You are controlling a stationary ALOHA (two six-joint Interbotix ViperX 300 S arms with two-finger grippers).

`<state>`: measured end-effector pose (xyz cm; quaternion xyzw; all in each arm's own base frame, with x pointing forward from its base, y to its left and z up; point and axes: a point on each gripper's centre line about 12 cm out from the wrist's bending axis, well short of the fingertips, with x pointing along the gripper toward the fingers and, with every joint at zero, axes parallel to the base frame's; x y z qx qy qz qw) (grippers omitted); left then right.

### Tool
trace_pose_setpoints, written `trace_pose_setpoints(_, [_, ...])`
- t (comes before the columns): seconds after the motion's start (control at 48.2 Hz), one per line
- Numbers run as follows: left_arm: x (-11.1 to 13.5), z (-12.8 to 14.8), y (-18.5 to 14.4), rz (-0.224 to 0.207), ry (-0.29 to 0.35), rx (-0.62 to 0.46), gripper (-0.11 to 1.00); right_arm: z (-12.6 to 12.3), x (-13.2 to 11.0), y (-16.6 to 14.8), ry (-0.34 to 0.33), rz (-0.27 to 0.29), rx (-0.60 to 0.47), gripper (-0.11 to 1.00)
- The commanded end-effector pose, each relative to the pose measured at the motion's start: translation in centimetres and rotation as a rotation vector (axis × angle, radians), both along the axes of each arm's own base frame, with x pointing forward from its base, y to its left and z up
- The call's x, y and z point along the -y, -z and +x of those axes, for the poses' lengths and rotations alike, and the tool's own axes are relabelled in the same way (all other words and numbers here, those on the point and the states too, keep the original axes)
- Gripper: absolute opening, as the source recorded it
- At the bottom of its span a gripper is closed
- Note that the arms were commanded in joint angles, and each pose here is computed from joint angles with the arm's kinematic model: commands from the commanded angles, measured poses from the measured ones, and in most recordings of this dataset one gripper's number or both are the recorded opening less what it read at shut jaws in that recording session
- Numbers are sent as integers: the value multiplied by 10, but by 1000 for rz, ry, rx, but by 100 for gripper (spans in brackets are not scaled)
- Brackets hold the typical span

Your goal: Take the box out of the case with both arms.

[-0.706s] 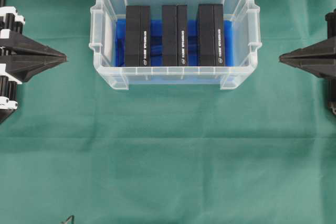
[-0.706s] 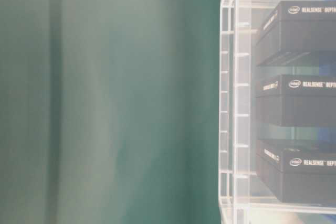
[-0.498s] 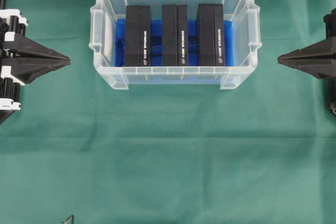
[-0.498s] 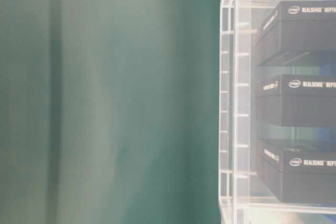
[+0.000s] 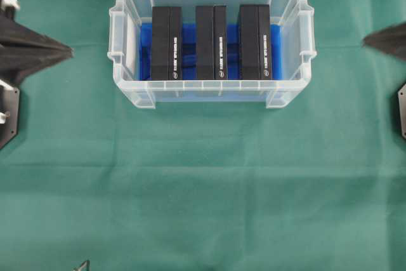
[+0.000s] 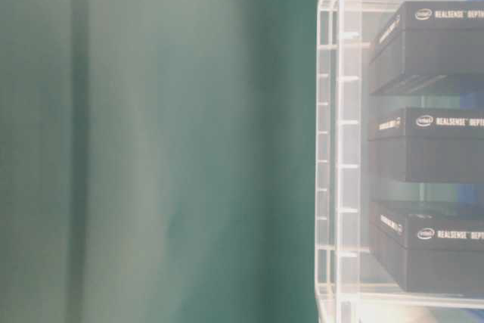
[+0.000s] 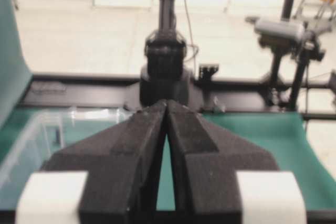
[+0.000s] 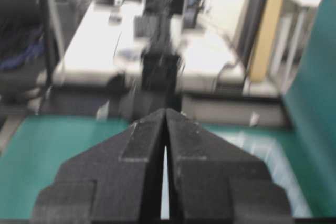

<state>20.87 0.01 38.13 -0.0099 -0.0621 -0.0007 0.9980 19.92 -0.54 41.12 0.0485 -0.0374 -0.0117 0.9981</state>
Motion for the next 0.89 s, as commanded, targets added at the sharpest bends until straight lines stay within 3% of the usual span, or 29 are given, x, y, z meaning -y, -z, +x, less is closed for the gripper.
trace_pose_setpoints(0.0, [-2, 1, -32, 1, -8, 6, 1, 0, 3, -29, 16, 3, 6, 1])
trace_pose_setpoints(0.208, [-5, 3, -60, 1, -28, -70, 1, 3, 4, -55, 18, 22, -71, 1])
trace_pose_setpoints(0.457, [-5, 5, -61, 0, -29, -106, 1, 4, 4, -46, 19, 98, -173, 1])
trace_pose_setpoints(0.664, [-6, 6, -55, -2, -32, -268, 1, -2, 3, -18, 46, 206, -466, 1])
trace_pose_setpoints(0.872, [-6, -1, -47, -13, -38, -552, 1, -16, 3, 9, 103, 275, -841, 1])
